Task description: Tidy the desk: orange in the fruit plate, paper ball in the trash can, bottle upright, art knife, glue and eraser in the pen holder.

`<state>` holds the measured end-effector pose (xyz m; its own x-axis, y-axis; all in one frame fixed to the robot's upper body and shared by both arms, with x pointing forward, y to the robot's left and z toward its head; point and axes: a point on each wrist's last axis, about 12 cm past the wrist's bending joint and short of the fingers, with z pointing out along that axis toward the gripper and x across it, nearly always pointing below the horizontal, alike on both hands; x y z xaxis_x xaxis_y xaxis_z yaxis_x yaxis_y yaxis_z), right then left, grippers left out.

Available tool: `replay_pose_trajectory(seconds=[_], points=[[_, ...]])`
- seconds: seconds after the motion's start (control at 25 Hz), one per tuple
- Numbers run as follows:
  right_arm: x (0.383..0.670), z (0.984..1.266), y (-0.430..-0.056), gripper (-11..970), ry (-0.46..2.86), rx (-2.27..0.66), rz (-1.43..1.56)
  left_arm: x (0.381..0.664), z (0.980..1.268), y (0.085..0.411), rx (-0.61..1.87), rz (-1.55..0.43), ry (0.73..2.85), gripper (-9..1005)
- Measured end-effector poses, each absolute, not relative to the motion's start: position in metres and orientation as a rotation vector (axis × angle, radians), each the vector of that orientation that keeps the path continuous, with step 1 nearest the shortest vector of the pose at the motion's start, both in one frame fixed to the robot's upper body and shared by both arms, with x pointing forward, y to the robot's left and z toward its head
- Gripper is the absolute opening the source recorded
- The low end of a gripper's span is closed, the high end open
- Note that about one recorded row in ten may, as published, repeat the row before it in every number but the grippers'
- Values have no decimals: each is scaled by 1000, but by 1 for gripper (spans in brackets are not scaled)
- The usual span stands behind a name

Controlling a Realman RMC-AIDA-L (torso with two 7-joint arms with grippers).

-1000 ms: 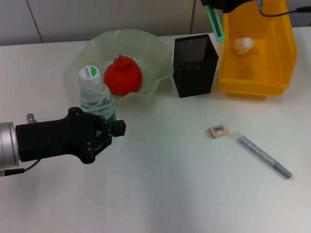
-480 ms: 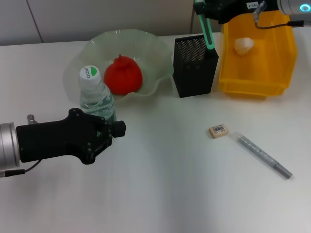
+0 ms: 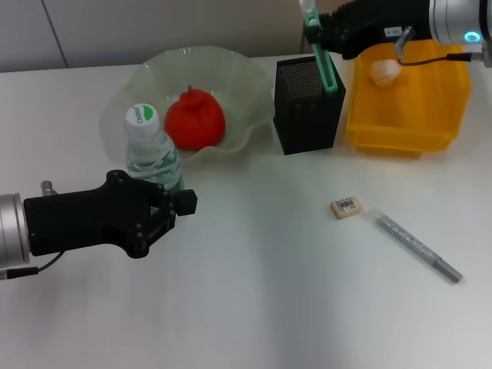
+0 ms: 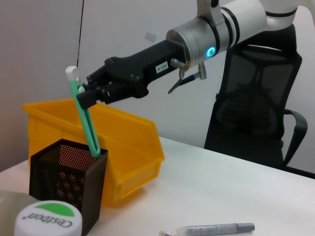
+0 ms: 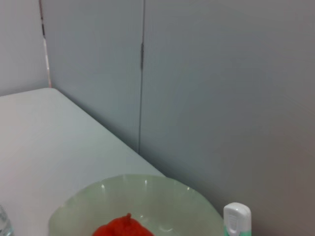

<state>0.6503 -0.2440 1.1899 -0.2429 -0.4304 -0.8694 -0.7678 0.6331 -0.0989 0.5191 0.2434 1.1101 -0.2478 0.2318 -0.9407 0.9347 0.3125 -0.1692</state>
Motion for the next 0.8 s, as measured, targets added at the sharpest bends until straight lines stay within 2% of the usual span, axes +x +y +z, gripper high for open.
replay_pose_trajectory(seconds=[0.8], points=[[648,1175,-250,207,1911,-878,497,517,1107,244,1057,-1004,1701,5]])
